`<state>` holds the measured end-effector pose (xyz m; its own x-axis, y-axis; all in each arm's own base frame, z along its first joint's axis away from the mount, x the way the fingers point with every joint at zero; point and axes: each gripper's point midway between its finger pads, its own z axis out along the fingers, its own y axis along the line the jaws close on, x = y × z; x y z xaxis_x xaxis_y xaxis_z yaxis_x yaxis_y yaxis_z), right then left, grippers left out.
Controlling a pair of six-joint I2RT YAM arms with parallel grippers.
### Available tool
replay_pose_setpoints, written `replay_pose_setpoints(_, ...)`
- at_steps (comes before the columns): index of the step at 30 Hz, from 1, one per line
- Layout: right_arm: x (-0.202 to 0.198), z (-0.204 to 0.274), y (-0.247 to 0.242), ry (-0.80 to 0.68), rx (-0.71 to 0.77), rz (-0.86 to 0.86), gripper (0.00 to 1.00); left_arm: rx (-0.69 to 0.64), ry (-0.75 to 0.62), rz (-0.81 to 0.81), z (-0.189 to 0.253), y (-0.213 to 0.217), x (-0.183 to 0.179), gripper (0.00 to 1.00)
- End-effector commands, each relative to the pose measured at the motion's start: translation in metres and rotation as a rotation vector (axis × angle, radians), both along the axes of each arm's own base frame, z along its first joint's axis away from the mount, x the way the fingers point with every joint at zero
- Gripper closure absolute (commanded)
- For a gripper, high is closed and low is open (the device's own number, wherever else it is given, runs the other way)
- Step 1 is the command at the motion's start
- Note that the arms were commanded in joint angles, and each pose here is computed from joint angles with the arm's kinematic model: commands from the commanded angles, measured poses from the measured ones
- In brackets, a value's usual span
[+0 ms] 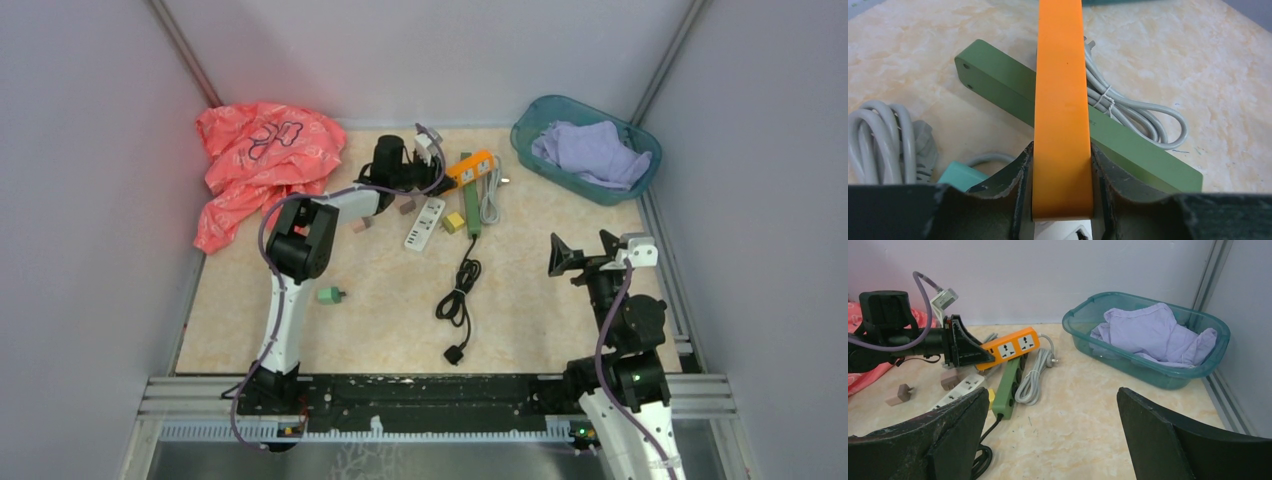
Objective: Insert the plug
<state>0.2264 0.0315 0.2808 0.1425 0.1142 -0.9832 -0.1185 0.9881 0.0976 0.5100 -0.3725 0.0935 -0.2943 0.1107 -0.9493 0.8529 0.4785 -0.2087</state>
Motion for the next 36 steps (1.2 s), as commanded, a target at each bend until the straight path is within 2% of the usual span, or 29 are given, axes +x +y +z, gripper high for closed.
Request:
replay_pose_setpoints(1, 0.000, 0.015, 0.002, -0.049, -0.003, 0.013, 0.01, -0.100, -0.014, -0.085, 0.047, -0.017, -0.025, 0.98)
replay_pose_setpoints(12, 0.002, 0.019, 0.007, -0.014, -0.005, 0.037, 0.03, -0.281, 0.126, -0.167, 0.114, -0.031, -0.081, 1.00)
replay_pose_setpoints(21, 0.013, 0.011, 0.036, 0.122, 0.008, 0.180, 0.10, -0.306, 0.187, -0.198, 0.155, -0.022, -0.129, 1.00)
replay_pose_setpoints(29, 0.031, -0.009, 0.047, 0.251, 0.078, 0.205, 0.13, -0.345, 0.204, -0.243, 0.190, -0.012, -0.169, 1.00)
replay_pose_setpoints(36, 0.048, -0.030, 0.063, 0.346, 0.132, 0.262, 0.14, -0.350, 0.204, -0.160, 0.204, 0.008, -0.185, 1.00)
